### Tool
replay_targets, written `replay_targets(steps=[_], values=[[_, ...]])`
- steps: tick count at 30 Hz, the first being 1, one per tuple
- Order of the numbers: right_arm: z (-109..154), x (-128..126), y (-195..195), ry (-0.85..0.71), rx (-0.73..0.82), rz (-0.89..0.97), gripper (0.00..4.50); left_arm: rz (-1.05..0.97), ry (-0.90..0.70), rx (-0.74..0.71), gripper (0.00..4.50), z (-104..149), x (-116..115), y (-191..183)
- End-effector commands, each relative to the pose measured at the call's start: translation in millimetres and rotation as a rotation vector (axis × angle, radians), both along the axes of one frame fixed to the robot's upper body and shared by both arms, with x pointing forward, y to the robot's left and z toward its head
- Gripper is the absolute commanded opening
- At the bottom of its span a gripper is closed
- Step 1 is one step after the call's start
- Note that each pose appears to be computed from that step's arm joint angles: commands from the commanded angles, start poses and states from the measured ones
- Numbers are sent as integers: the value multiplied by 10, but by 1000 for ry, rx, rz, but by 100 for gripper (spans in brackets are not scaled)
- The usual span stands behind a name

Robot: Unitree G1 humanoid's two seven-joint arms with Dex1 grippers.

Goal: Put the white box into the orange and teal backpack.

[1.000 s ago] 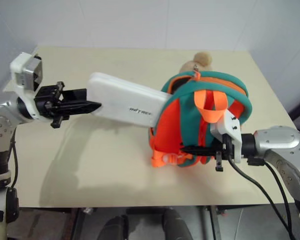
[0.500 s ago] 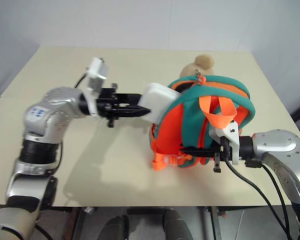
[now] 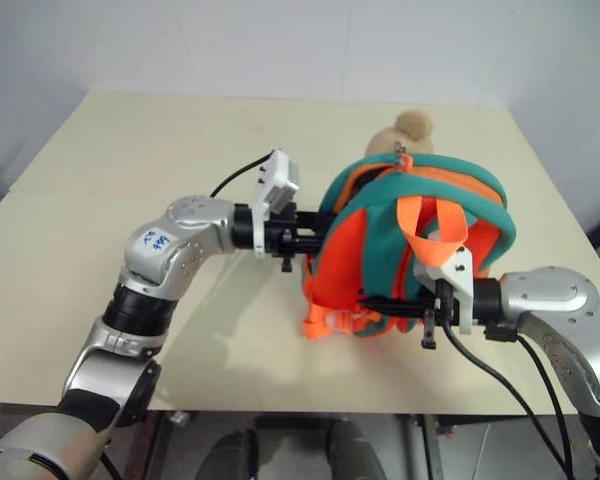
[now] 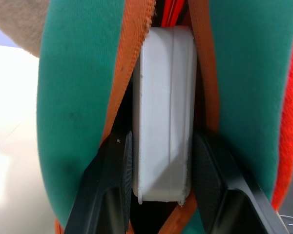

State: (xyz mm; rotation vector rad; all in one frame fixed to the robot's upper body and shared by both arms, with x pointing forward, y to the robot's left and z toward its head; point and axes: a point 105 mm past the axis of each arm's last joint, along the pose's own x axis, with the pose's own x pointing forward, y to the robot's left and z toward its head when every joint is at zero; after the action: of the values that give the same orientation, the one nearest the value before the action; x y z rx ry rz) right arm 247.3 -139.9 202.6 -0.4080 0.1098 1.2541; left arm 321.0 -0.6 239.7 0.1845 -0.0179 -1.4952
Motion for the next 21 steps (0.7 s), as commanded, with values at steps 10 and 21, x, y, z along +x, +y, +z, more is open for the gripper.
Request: replay_targets(steps=[10, 21], values=[[49, 17, 34, -52, 3, 2, 13, -80, -41, 26, 423, 524, -232, 108], [44, 64, 30, -68, 14, -20, 13, 92, -229, -52, 450, 786, -246, 566]])
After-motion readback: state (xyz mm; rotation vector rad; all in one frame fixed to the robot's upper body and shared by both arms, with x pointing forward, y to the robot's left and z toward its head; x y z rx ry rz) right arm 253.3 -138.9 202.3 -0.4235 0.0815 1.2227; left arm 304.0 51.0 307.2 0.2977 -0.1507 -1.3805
